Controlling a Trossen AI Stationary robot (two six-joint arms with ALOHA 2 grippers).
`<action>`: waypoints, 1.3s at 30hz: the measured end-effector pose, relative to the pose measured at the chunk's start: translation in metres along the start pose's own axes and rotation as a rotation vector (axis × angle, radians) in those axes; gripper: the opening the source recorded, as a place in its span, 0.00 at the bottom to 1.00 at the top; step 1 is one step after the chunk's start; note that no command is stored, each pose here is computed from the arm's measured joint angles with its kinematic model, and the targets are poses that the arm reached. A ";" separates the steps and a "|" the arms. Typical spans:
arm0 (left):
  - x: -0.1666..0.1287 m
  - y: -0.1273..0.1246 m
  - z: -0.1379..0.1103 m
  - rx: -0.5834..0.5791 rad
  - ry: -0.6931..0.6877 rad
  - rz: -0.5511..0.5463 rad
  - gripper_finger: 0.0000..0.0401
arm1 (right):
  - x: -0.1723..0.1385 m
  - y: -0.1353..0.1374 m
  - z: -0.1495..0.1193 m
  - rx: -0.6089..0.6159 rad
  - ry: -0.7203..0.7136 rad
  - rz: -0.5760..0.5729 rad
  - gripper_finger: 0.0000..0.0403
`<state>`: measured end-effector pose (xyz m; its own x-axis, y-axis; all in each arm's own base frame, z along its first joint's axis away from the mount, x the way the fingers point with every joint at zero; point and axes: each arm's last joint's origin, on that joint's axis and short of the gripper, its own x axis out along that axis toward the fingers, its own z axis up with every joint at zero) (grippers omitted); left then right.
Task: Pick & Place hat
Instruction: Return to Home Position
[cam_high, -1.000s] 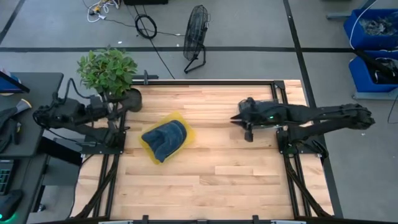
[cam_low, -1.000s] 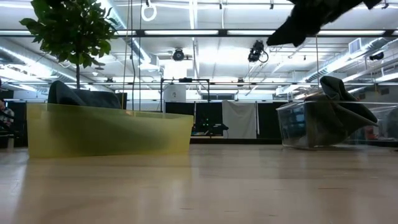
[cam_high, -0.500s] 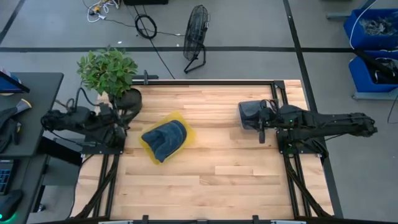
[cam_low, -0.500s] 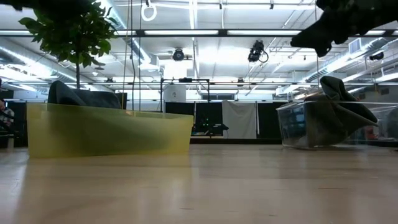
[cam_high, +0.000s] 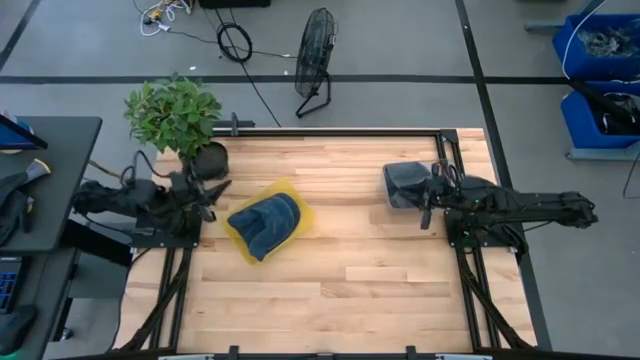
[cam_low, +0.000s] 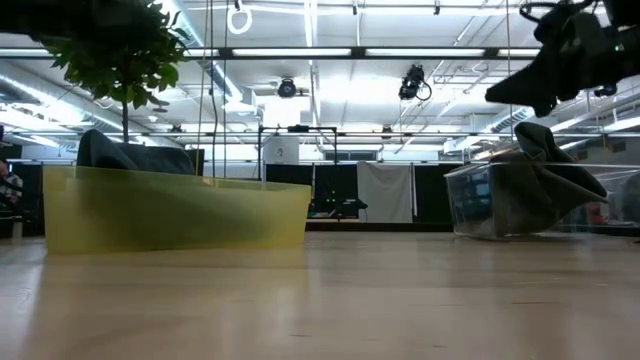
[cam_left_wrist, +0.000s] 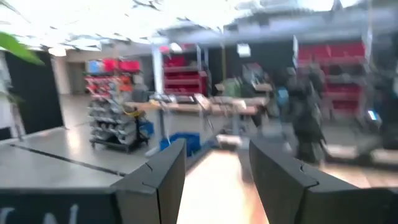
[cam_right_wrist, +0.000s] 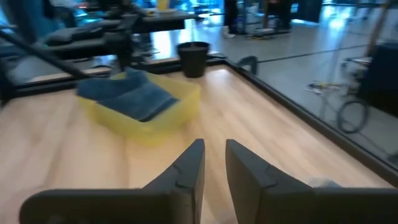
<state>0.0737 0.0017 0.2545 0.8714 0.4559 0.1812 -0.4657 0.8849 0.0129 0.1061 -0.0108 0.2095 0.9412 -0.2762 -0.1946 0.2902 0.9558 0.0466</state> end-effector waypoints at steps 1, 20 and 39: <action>-0.001 0.003 0.006 -0.014 -0.018 0.016 0.45 | 0.000 -0.001 -0.003 0.001 -0.005 -0.024 0.17; -0.002 -0.001 -0.039 -0.041 0.136 0.022 0.45 | -0.016 -0.006 -0.008 0.034 -0.055 -0.021 0.17; 0.001 -0.010 -0.079 -0.113 0.147 0.027 0.45 | 0.001 -0.004 -0.038 0.050 -0.093 -0.015 0.17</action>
<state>0.0911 0.0011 0.1768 0.8760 0.4810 0.0346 -0.4757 0.8737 -0.1019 0.0989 -0.0113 0.1724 0.9480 -0.3006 -0.1042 0.3103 0.9460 0.0938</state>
